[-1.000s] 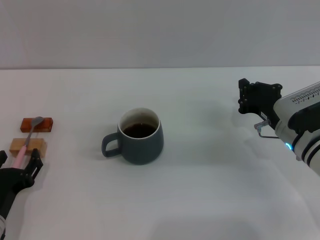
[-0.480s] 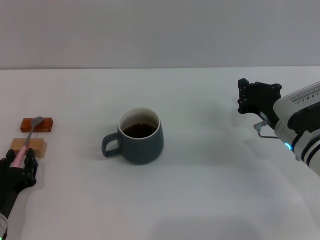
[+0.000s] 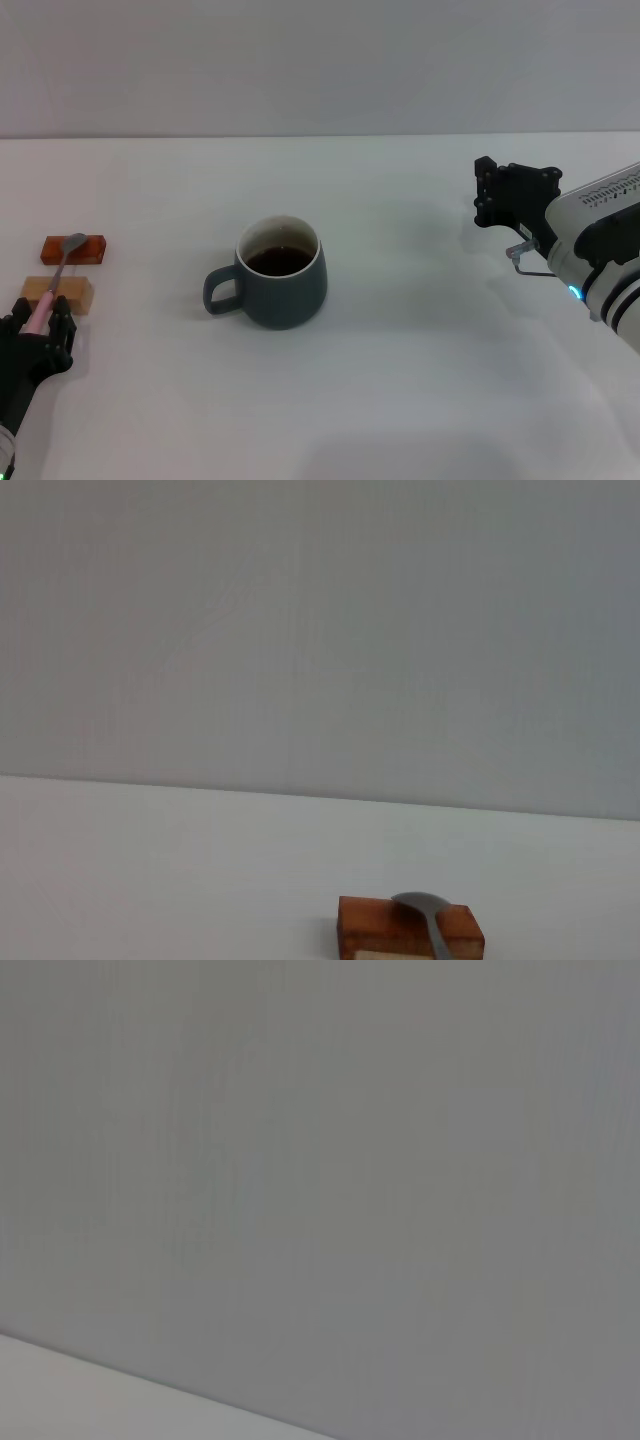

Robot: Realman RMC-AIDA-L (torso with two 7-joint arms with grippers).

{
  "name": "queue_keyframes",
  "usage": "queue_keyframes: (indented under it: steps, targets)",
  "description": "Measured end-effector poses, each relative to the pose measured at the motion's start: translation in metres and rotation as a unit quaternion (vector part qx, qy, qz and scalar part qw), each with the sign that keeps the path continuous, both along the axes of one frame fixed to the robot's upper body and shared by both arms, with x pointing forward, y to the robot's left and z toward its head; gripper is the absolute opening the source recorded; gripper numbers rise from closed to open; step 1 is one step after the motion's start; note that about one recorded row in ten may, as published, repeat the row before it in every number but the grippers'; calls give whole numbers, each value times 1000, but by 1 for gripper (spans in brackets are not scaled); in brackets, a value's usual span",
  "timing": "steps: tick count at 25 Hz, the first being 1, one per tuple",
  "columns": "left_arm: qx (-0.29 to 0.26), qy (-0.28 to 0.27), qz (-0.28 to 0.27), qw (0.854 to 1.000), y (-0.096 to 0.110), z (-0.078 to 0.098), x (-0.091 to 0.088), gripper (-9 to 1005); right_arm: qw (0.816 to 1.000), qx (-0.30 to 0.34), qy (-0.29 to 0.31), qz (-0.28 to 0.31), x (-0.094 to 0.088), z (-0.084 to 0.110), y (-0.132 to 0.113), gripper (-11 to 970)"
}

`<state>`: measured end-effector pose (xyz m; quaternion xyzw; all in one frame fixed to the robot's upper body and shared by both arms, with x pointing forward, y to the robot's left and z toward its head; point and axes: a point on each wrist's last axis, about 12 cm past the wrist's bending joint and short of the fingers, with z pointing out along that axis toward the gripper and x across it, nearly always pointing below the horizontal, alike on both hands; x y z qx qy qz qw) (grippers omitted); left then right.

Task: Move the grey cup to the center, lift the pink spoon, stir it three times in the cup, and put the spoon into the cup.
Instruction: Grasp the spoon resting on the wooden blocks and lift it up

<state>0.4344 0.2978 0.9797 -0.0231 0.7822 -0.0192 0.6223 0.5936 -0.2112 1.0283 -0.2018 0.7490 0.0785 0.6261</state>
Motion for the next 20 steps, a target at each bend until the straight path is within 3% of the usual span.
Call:
queue_keyframes:
  steps: [20]
  targets:
    - [3,5,0,1000,-3,-3,-1,391,1000,1,1,0,-1,-1,0,0]
